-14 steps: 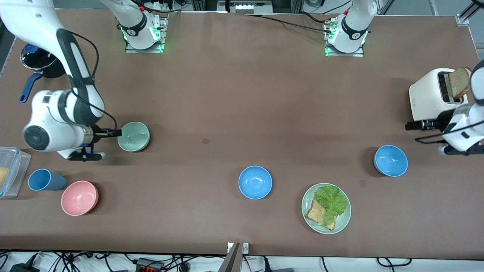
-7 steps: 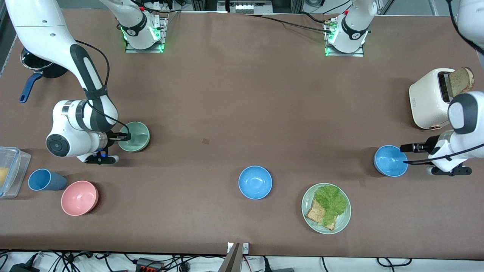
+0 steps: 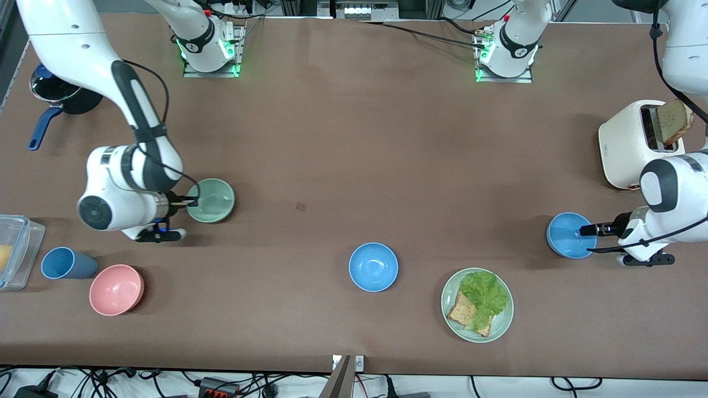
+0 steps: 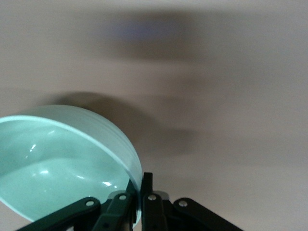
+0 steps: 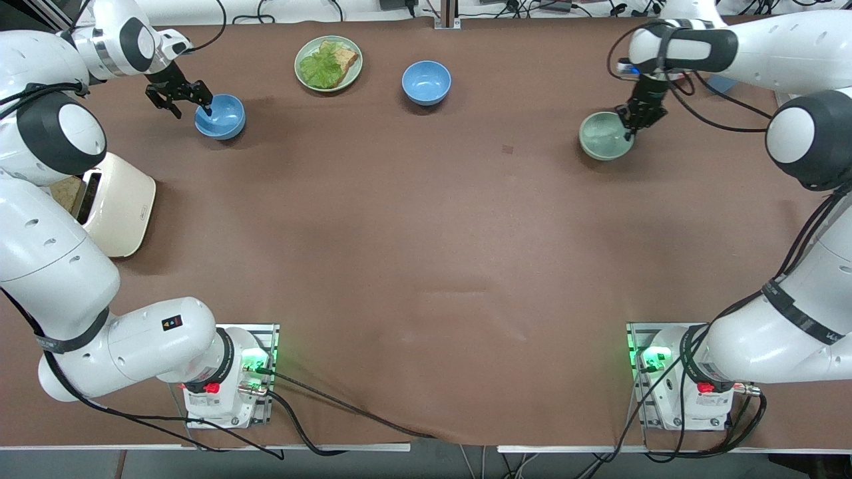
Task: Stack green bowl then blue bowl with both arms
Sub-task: 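Slide the green bowl with the right gripper while the left gripper lifts the blue bowl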
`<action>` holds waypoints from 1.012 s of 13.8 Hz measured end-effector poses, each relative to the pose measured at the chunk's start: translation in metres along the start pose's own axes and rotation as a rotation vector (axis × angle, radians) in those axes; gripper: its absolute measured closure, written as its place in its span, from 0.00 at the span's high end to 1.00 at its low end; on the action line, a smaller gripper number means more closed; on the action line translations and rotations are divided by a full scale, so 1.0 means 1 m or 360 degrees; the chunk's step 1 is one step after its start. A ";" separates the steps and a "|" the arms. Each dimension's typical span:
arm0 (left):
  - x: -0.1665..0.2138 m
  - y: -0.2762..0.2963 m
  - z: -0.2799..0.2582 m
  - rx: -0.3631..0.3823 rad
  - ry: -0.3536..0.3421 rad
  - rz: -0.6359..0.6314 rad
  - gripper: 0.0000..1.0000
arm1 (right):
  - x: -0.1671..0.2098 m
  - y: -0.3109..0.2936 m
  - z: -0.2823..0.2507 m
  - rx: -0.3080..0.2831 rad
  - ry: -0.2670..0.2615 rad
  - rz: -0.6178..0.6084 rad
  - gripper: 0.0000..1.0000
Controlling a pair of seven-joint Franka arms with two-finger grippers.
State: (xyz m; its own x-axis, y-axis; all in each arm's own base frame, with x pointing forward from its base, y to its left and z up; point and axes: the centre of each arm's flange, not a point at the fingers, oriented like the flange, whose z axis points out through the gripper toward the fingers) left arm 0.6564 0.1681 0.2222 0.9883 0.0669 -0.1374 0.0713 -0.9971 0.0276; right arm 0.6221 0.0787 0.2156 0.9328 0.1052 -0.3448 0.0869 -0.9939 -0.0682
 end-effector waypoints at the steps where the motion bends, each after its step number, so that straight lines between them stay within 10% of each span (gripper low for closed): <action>1: 0.000 0.000 0.003 -0.0002 -0.0003 0.0000 0.87 | 0.001 -0.040 -0.004 0.0009 0.0016 -0.0085 0.05; 7: -0.001 -0.011 0.012 -0.0012 -0.0012 0.0129 0.25 | -0.028 -0.245 -0.004 0.0161 0.0033 -0.0267 0.05; 14: 0.001 -0.013 0.008 -0.0038 0.0002 0.0133 0.05 | -0.053 -0.326 0.061 0.0121 -0.0066 -0.0147 0.05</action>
State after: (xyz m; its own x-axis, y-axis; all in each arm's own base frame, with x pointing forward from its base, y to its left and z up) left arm 0.6554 0.1804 0.2139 0.9910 -0.0166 -0.1326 -0.0084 -0.9980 0.0624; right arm 0.5229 0.3993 0.1994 0.9067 0.1989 -0.3720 0.1434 -0.9747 -0.1717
